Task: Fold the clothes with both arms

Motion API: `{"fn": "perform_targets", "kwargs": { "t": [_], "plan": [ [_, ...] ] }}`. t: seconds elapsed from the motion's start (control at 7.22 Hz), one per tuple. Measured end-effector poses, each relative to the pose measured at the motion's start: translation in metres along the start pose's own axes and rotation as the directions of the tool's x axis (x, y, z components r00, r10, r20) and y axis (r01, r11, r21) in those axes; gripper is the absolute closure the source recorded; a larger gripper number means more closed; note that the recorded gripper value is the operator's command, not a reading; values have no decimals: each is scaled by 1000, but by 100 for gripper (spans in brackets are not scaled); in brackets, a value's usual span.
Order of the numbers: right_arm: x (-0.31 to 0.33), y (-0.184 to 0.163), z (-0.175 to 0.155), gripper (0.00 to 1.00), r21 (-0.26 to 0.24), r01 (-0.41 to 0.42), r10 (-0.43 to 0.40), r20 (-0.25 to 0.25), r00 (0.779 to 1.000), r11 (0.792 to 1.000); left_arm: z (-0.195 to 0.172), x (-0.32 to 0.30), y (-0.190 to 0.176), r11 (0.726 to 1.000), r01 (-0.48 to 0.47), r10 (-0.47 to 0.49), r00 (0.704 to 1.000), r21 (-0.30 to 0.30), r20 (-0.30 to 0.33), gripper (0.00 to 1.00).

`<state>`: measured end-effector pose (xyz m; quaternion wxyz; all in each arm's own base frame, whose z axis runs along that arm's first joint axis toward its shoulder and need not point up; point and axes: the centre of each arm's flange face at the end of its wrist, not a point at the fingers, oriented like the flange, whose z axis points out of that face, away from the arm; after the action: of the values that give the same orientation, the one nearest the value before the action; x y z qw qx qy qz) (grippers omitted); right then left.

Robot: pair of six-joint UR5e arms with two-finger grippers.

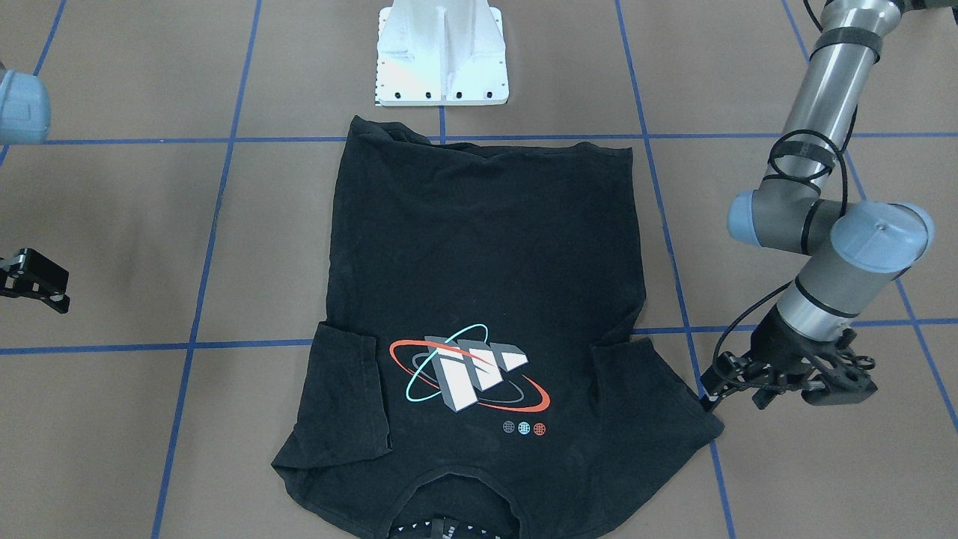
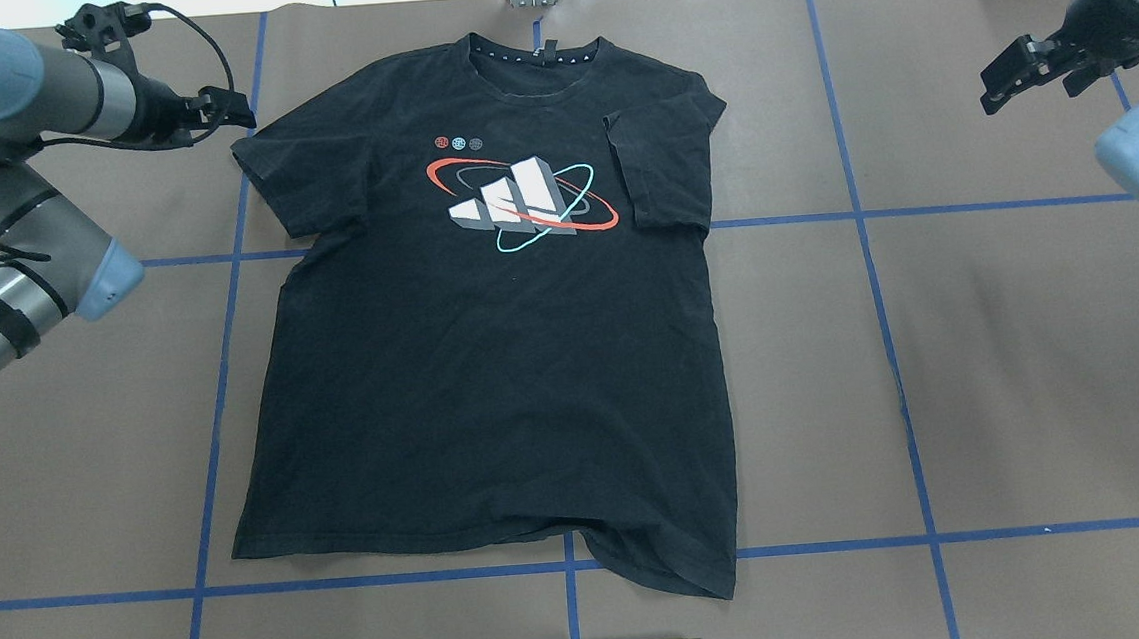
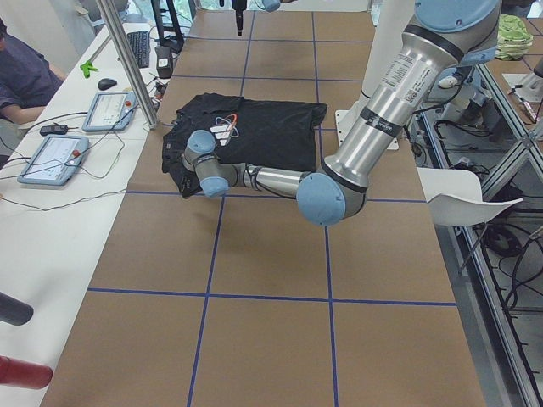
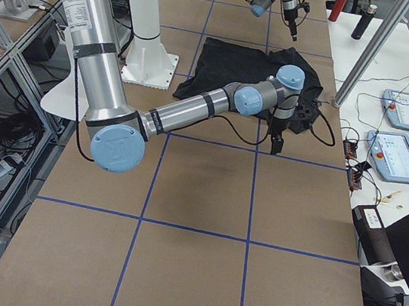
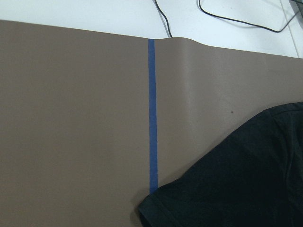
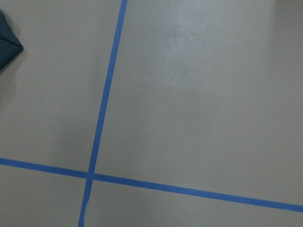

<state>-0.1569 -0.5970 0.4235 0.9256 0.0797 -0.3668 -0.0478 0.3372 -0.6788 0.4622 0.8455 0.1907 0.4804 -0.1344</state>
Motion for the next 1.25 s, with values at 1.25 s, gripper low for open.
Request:
{"fn": "perform_targets", "kwargs": {
  "t": [1.25],
  "plan": [
    [5, -3, 4, 1, -8, -9, 9, -4, 1000, 1000, 37, 2, -15, 972, -234, 230, 965, 22, 128, 22]
  ]
}}
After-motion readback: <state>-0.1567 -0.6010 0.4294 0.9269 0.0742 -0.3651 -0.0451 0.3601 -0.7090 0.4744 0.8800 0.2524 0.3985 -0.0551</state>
